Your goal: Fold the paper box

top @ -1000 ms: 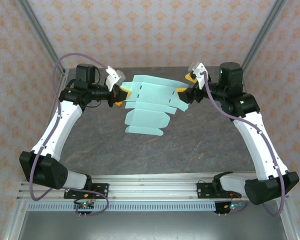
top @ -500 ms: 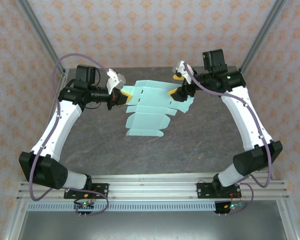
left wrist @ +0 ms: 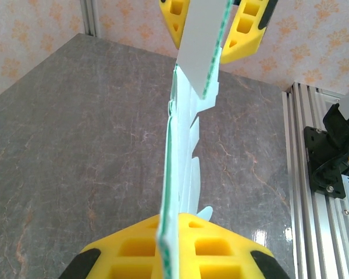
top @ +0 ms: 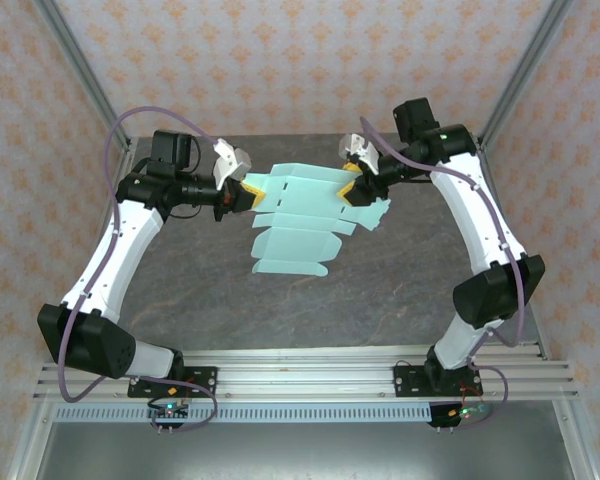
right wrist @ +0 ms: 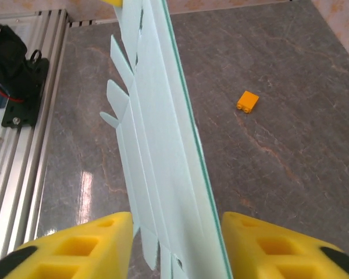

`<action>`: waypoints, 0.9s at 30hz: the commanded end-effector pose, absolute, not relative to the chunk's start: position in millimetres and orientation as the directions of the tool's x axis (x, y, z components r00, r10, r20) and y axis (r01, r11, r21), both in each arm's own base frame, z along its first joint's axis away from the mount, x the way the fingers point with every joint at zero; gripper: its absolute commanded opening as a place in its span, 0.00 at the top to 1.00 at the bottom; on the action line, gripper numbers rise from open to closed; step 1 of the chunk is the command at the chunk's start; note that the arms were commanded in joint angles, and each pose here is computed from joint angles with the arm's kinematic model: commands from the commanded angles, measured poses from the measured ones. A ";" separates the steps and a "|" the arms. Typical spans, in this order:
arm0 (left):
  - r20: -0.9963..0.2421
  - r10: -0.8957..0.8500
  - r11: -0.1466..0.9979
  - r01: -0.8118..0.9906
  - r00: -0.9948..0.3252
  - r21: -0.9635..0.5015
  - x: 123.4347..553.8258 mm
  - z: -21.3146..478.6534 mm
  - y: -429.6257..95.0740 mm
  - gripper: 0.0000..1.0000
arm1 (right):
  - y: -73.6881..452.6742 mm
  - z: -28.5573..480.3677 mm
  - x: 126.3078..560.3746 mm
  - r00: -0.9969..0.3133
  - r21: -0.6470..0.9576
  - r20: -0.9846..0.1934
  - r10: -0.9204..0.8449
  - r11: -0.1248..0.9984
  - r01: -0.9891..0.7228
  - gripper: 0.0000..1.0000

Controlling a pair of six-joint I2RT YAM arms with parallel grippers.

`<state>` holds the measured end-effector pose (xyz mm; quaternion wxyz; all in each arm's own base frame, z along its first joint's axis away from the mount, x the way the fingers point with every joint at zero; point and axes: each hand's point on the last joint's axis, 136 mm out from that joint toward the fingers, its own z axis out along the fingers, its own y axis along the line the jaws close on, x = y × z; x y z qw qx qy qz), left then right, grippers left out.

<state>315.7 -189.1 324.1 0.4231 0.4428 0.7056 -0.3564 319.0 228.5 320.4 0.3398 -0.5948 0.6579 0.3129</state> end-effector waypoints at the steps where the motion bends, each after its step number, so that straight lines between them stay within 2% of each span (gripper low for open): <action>1: -0.932 0.306 0.320 0.943 -0.196 -0.093 307.5 344.3 -191.2 1.00 | 230.8 334.7 311.8 -0.036 0.008 -0.844 -0.535 0.055 -0.998 0.67; 5: -0.931 0.306 0.322 0.942 -0.197 -0.093 308.2 344.5 -191.1 1.00 | 230.8 333.6 313.7 -0.036 0.007 -0.844 -0.535 0.055 -0.998 0.73; 12: -0.929 0.309 0.323 0.941 -0.205 -0.101 309.5 342.0 -191.3 1.00 | 227.0 338.3 318.5 -0.046 0.001 -0.849 -0.526 0.086 -0.996 0.62; 27: -0.928 0.311 0.317 0.943 -0.204 -0.101 308.1 341.3 -191.8 1.00 | 226.5 354.4 322.7 -0.019 -0.034 -0.870 -0.493 0.099 -0.994 0.60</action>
